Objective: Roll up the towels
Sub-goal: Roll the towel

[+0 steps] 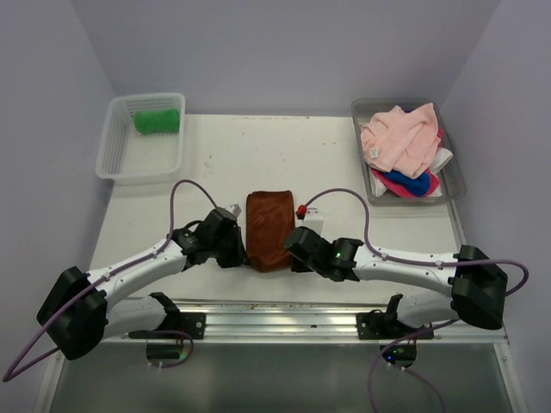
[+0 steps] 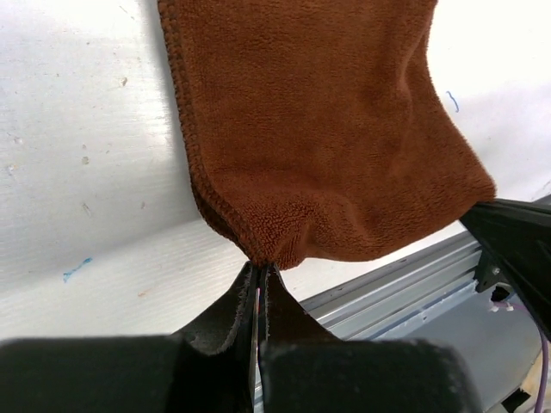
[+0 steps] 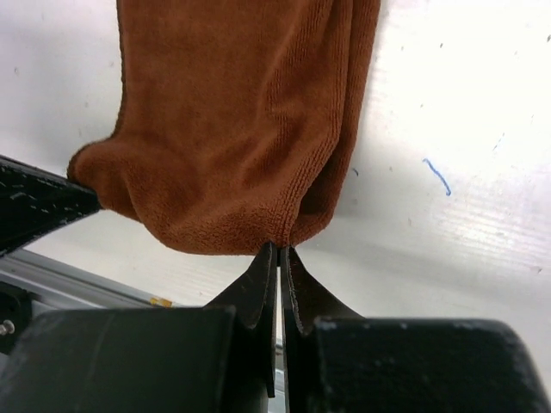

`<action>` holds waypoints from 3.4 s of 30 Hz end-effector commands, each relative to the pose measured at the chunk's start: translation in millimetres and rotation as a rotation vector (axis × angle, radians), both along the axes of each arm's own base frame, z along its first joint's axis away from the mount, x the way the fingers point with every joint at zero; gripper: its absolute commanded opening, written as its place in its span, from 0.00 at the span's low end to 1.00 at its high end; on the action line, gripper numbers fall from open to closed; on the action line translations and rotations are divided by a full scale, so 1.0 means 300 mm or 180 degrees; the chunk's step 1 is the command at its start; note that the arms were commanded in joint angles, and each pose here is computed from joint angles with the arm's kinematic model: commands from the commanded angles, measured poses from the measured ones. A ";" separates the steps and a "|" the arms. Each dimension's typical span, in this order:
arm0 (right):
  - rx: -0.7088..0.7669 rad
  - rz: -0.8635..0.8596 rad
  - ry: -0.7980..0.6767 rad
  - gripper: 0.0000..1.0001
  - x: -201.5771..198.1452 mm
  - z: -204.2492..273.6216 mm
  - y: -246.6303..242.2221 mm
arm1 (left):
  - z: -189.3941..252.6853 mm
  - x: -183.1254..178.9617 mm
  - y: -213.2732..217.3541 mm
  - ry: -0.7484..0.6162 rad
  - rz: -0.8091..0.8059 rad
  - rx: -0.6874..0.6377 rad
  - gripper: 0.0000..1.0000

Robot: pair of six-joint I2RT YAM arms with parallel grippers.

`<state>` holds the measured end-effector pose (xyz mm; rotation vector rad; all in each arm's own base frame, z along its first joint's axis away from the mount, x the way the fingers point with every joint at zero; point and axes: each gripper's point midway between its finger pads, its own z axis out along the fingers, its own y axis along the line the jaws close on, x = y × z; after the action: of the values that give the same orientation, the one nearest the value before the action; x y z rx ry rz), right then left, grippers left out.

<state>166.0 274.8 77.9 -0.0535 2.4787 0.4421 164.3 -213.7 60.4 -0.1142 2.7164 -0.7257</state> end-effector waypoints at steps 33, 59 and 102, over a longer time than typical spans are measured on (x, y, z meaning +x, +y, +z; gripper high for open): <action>-0.0466 -0.0158 -0.0057 0.00 0.329 -0.086 0.027 | -0.082 0.345 0.038 -0.0187 0.0278 0.0509 0.04; -0.0220 -0.0028 -0.0170 0.13 0.294 0.013 0.097 | 0.059 0.320 -0.073 -0.0668 0.0074 -0.0094 0.01; -0.0095 0.0210 -0.0065 0.14 0.072 -0.027 0.115 | -0.005 0.159 0.061 -0.0447 -0.0030 0.0227 0.00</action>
<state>176.3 307.4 48.9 -0.1229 2.5346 0.4539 224.0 -199.1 71.5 -0.0243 2.5660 -0.6058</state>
